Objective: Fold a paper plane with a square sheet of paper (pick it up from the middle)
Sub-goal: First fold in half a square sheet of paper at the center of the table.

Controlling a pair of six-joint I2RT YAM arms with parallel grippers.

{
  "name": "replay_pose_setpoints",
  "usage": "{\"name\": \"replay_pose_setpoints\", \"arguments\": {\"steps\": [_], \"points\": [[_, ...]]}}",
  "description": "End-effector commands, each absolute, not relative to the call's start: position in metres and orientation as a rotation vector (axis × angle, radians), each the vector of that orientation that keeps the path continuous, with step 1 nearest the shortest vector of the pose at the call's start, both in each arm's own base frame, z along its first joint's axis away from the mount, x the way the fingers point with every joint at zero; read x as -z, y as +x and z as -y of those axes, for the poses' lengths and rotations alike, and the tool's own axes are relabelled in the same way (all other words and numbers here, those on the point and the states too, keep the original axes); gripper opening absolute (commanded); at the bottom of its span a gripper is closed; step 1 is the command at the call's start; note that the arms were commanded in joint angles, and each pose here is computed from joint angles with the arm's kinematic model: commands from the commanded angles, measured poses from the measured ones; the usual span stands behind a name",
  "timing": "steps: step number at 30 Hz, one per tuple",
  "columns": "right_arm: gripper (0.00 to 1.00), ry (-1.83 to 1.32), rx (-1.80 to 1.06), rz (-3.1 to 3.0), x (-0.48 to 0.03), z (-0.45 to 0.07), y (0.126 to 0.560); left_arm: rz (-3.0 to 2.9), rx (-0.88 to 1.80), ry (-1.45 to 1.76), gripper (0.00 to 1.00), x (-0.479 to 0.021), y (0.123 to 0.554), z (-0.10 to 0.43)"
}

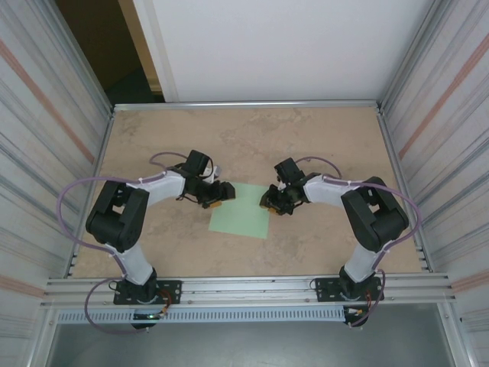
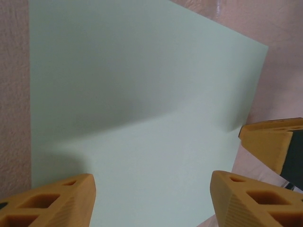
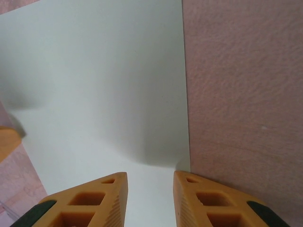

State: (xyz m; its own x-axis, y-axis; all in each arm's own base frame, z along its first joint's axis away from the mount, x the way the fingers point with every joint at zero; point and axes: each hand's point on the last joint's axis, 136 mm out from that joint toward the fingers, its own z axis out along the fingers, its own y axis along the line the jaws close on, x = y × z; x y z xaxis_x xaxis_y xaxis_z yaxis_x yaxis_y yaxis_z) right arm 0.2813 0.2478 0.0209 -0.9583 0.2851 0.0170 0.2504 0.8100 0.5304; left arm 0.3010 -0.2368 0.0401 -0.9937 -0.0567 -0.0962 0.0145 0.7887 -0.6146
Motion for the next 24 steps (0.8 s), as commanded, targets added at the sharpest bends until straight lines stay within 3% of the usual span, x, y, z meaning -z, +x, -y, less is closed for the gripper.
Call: {"name": "replay_pose_setpoints", "arguments": {"steps": [1,12,24], "points": [[0.33,0.422,-0.795,-2.979,-0.007,-0.242,0.280,-2.878,1.020,-0.073,0.67,-0.031,0.297,0.235],[0.34,0.359,-0.794,-3.001,0.000,-0.251,0.290,-2.860,1.030,-0.202,0.83,-0.012,0.290,0.215],[0.32,0.220,-0.891,-3.004,0.002,-0.306,0.302,-2.861,0.986,-0.183,0.85,-0.012,0.287,0.208]]}}
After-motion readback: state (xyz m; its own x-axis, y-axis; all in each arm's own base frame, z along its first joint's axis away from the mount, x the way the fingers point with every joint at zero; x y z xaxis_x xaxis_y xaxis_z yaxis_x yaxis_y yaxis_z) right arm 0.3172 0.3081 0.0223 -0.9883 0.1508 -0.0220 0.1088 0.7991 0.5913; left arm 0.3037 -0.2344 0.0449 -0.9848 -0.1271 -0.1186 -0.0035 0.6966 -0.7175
